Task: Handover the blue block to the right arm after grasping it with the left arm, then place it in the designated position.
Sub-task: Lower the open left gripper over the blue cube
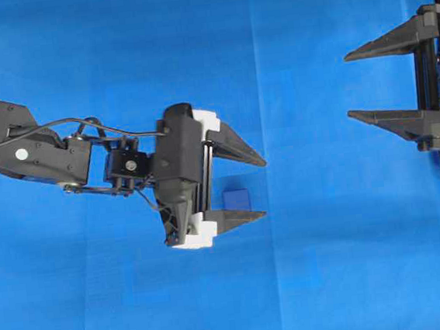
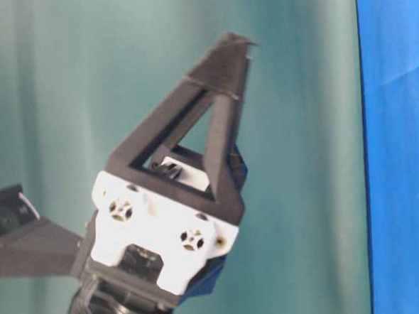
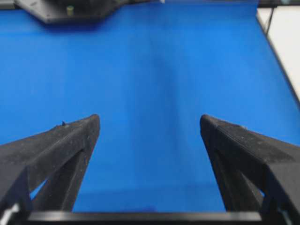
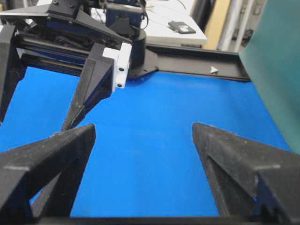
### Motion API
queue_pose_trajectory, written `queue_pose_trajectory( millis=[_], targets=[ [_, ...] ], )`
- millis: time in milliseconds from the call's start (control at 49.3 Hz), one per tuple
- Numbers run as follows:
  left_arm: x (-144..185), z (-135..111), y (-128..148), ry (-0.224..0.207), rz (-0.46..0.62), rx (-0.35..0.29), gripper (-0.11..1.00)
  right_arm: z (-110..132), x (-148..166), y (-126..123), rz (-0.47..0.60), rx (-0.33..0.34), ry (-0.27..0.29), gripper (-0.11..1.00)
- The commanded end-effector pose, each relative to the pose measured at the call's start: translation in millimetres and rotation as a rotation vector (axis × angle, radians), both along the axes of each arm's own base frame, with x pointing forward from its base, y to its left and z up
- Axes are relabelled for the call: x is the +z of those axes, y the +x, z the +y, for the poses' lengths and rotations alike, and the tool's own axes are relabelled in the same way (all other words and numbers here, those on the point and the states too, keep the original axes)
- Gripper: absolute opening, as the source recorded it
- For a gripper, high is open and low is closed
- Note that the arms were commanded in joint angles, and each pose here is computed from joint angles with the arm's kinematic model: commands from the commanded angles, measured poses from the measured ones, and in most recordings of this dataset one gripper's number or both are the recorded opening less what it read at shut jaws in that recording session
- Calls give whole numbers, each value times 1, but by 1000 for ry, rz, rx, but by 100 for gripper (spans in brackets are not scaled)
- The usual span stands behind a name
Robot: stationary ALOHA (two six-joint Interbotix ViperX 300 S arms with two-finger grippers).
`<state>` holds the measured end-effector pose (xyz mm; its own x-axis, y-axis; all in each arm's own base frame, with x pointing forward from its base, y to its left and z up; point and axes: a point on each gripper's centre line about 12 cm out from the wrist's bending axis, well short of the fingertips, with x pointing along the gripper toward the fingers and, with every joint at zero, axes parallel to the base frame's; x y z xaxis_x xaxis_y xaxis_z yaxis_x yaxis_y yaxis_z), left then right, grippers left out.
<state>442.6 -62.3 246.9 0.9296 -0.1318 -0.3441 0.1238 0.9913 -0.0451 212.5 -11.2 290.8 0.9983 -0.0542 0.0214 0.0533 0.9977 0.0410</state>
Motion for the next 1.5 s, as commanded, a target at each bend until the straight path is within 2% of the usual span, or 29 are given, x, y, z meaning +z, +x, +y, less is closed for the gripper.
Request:
queue_pose_trajectory(
  millis=[0, 304, 486, 588, 750, 1480],
  targets=[
    [18, -1, 5, 2, 24, 1, 92, -1, 11, 3, -34, -4, 0, 98],
    [15, -2, 16, -9, 309, 34, 92, -1, 12, 2, -34, -4, 0, 98],
    [11, -2, 20, 8, 466, 47, 92, -1, 12, 2, -34, -4, 1, 98],
    [11, -2, 22, 20, 519, 49, 92, -1, 12, 2, -34, -4, 3, 98],
    [11, -3, 25, 33, 542, 47, 92, -1, 12, 2, -34, -4, 1, 98],
    [10, -3, 24, 31, 550, 48, 92, -1, 12, 3, -34, -4, 1, 98]
  ],
)
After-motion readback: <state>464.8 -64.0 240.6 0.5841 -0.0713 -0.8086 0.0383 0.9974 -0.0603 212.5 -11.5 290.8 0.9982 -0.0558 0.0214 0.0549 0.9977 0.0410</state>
